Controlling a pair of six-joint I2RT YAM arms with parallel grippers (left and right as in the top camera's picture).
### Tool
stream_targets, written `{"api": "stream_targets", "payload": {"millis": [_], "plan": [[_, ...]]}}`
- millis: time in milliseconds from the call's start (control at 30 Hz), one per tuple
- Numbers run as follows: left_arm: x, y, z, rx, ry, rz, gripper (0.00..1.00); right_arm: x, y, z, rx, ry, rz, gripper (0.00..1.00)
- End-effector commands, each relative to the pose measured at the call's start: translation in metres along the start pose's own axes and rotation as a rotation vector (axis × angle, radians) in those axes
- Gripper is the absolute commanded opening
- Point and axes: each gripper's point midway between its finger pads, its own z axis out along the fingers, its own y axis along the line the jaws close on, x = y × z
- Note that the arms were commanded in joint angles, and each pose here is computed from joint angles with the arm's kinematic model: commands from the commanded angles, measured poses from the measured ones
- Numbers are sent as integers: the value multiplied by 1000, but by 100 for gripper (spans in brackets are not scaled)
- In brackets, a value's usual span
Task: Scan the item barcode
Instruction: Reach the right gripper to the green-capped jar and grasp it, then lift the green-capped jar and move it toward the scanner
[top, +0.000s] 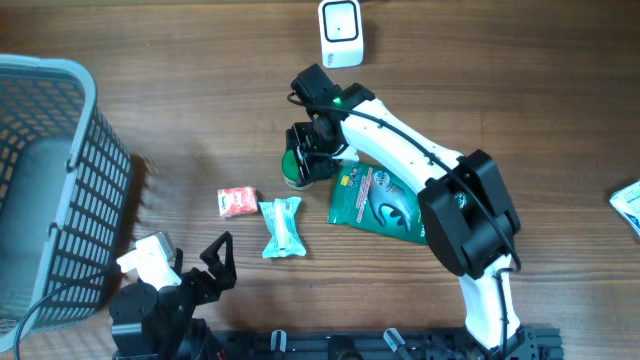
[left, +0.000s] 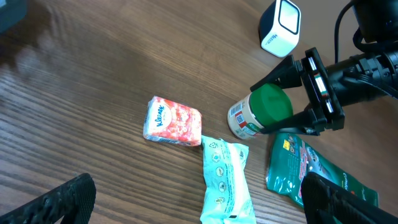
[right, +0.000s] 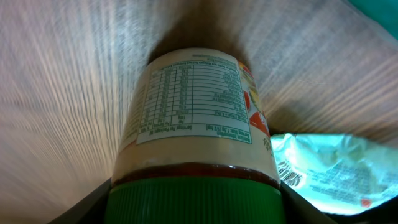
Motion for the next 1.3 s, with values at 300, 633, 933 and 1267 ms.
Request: {"api": "stream_targets", "payload": {"millis": [300,633,933,1267], "plan": [[0,-2,0,14,-3,-6,100,-86,-7,-23,142,-114,-1058,56],[0,-2,0,14,-3,-6,100,-143,8,-84,336,-358,-1286,99],[0,-2,0,14,-3,-6,100,-133,21,-88,241,-368,-1166,100],[0,-2,0,14,-3,-6,100,-150,8,-92,409,-298,-1613,100]]}}
